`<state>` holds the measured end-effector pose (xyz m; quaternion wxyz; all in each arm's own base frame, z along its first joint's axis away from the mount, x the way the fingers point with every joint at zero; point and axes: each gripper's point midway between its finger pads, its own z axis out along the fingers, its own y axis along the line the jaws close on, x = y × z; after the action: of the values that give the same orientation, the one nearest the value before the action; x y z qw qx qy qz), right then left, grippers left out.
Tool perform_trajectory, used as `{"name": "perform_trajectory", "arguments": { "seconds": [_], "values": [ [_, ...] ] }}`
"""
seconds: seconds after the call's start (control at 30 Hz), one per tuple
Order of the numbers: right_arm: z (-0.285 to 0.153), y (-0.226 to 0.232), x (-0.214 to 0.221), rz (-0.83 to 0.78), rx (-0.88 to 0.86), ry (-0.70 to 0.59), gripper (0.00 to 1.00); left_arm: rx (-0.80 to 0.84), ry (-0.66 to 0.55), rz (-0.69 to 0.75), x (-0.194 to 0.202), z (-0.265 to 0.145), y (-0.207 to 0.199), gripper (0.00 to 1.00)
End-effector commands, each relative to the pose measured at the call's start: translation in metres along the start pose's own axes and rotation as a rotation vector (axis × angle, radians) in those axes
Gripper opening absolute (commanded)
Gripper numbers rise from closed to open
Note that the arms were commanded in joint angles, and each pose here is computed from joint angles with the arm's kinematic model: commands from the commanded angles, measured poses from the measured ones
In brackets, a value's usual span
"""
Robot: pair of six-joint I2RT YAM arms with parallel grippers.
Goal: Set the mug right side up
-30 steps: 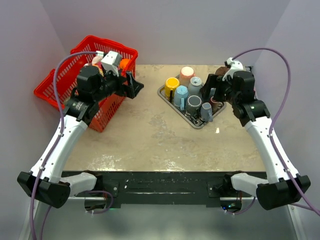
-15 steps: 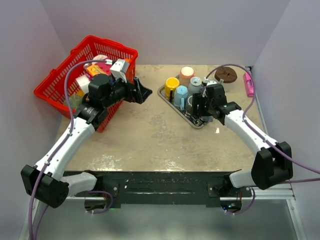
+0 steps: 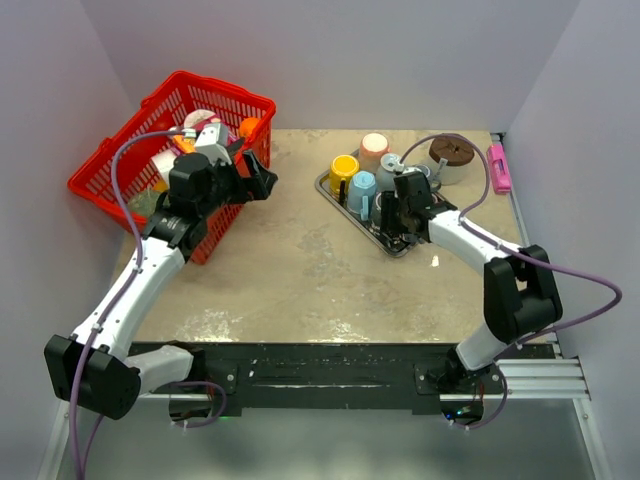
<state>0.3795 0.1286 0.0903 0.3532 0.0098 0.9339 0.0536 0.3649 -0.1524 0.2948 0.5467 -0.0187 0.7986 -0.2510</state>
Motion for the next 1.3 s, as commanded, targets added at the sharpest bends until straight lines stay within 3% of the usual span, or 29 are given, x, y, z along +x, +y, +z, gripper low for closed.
{"name": "perform_trajectory", "arguments": {
  "seconds": [0.0, 0.13, 0.27, 0.3, 0.4, 0.6, 0.7, 1.0, 1.27],
  "values": [
    [-0.001, -0.001, -0.037, 0.036, 0.044, -0.111, 0.56, 0.063, -0.014, -0.031, -0.003, -0.005, -0.011, 0.99],
    [0.009, -0.003, -0.034, 0.024, 0.059, -0.097, 0.55, 0.089, -0.007, -0.024, -0.002, -0.004, -0.015, 0.99],
    [0.019, -0.003, -0.033, 0.007, 0.066, -0.085, 0.47, 0.129, 0.001, -0.012, -0.001, -0.005, -0.021, 0.99],
    [0.020, -0.003, -0.032, 0.004, 0.069, -0.077, 0.39, 0.141, 0.003, -0.010, 0.001, -0.006, -0.023, 0.99],
    [0.028, -0.005, -0.028, -0.016, 0.083, -0.045, 0.27, 0.166, 0.003, -0.003, 0.003, -0.007, -0.026, 0.99],
    [0.027, -0.008, -0.032, -0.037, 0.101, -0.049, 0.18, 0.202, 0.020, 0.012, 0.010, -0.010, -0.030, 0.99],
    [0.025, -0.009, -0.031, -0.049, 0.107, -0.044, 0.01, 0.214, 0.027, 0.012, 0.013, -0.010, -0.031, 0.99],
    [-0.001, 0.002, -0.039, -0.034, 0.032, -0.074, 0.00, 0.292, 0.073, -0.019, 0.027, -0.012, -0.042, 0.99],
    [-0.046, 0.009, -0.056, 0.025, -0.033, -0.135, 0.00, 0.466, 0.131, -0.129, 0.050, -0.015, -0.068, 0.99]
  ]
}}
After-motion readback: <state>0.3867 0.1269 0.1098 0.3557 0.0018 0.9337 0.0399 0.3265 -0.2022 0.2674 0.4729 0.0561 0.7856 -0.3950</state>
